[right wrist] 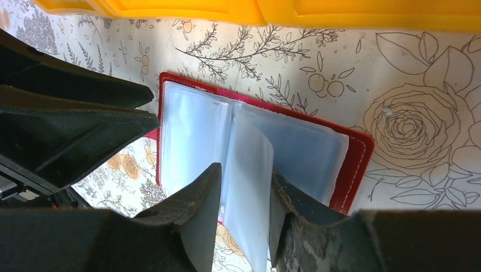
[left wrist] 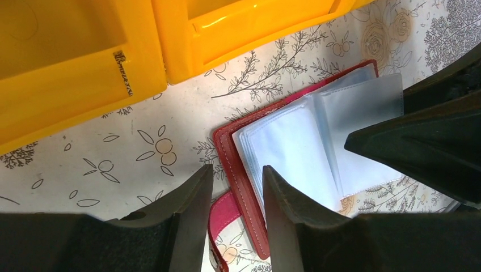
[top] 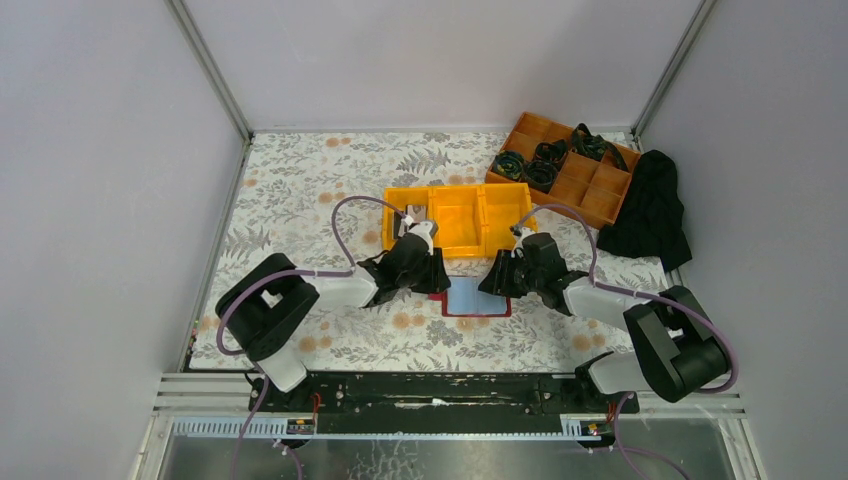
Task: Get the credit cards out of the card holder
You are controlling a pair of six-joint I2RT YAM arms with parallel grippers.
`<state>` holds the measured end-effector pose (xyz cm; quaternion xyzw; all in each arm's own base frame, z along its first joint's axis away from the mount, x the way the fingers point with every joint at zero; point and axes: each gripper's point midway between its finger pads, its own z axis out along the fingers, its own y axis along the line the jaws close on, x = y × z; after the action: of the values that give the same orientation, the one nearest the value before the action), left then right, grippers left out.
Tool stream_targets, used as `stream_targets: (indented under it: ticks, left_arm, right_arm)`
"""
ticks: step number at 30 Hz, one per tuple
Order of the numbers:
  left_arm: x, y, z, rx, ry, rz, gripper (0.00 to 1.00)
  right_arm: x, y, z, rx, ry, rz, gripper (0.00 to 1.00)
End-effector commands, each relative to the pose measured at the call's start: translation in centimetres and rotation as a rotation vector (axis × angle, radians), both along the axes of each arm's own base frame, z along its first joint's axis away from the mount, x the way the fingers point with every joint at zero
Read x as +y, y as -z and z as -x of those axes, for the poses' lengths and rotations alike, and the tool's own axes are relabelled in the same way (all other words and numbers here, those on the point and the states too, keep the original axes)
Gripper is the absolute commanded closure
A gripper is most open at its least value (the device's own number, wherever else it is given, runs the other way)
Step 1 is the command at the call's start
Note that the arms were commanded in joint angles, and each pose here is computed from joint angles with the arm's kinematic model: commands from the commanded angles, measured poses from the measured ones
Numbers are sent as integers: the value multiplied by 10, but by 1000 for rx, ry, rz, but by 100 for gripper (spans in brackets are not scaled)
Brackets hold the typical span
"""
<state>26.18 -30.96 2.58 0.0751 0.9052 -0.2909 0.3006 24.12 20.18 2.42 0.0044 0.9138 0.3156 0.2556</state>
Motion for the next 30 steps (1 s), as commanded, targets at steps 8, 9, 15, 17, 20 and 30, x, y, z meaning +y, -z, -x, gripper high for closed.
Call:
stream_targets:
  ticks: [8, 9, 15, 17, 20, 30]
  left_arm:
    - [-21, -1, 10, 35, 68, 84, 57]
    - [-22, -1, 10, 35, 70, 86, 58]
    - [-28, -1, 12, 48, 88, 112, 58]
    - [-31, -4, 12, 48, 92, 120, 58]
    - [-29, -6, 11, 43, 88, 108, 58]
    - [-10, -16, 3, -2, 29, 14, 58]
  right_arm:
    - [3, 0, -3, -14, -11, -15, 60]
    - [2, 0, -3, -13, -11, -13, 60]
    - [3, 2, -3, -8, -13, -14, 60]
    - [3, 2, -4, -8, -13, -13, 60]
    - [3, 4, -3, -4, -13, -10, 60]
    - [4, 6, -4, 3, -15, -13, 60]
